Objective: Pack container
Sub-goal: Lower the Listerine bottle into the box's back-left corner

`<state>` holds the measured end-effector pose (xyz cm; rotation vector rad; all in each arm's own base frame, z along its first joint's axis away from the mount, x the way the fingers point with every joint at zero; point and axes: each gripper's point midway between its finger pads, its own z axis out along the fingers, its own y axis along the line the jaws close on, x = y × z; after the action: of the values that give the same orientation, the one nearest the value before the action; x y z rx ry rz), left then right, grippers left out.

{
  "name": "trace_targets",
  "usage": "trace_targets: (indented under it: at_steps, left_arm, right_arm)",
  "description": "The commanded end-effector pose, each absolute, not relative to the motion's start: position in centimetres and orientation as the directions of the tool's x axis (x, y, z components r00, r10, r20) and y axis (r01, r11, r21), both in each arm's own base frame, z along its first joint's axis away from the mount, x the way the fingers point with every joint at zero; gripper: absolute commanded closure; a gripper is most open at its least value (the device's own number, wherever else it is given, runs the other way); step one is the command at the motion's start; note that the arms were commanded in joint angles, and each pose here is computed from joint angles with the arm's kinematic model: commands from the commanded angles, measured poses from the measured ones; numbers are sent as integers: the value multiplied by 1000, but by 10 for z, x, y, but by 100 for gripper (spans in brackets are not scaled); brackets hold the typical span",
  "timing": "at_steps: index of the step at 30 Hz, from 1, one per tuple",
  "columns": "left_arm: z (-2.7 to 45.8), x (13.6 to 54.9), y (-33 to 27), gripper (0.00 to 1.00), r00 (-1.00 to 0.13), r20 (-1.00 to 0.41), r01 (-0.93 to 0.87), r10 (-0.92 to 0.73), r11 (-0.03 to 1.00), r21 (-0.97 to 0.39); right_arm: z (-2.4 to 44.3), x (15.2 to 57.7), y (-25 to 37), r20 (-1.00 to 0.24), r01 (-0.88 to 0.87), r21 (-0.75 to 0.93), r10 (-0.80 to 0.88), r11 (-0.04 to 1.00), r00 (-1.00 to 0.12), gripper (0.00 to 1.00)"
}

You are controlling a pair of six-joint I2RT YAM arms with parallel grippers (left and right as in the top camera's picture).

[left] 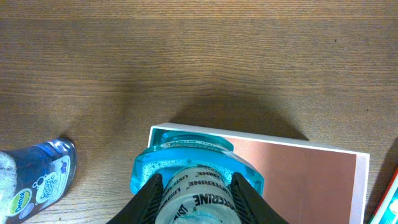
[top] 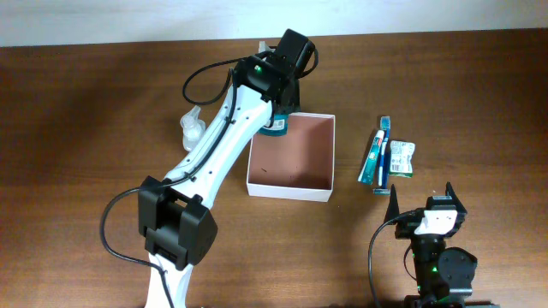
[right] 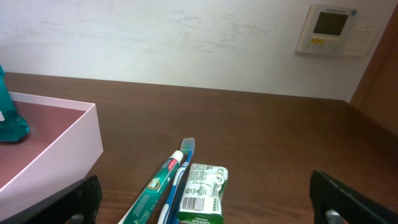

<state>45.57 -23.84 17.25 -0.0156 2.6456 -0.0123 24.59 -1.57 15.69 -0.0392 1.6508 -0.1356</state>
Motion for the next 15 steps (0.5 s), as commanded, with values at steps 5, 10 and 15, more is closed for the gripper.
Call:
trace_targets:
  at_steps: [5,10,15]
  left_arm:
    - [169,465,-235,83,-870,-492,-42,-32,999,8]
    - [167,466,-234,83,-869,-494,-45,-31,999,16]
    - [166,464,-231,83,-873,-487,-48,-27,998,29]
  right_arm:
    - [155,246,-16,-990,56,-116,-110,992,-88,2]
    - [155,246,-16,-990,56,-116,-110,992,-88,2]
    - [155,246,-16,-990,56,-116,-110,992,-88,2]
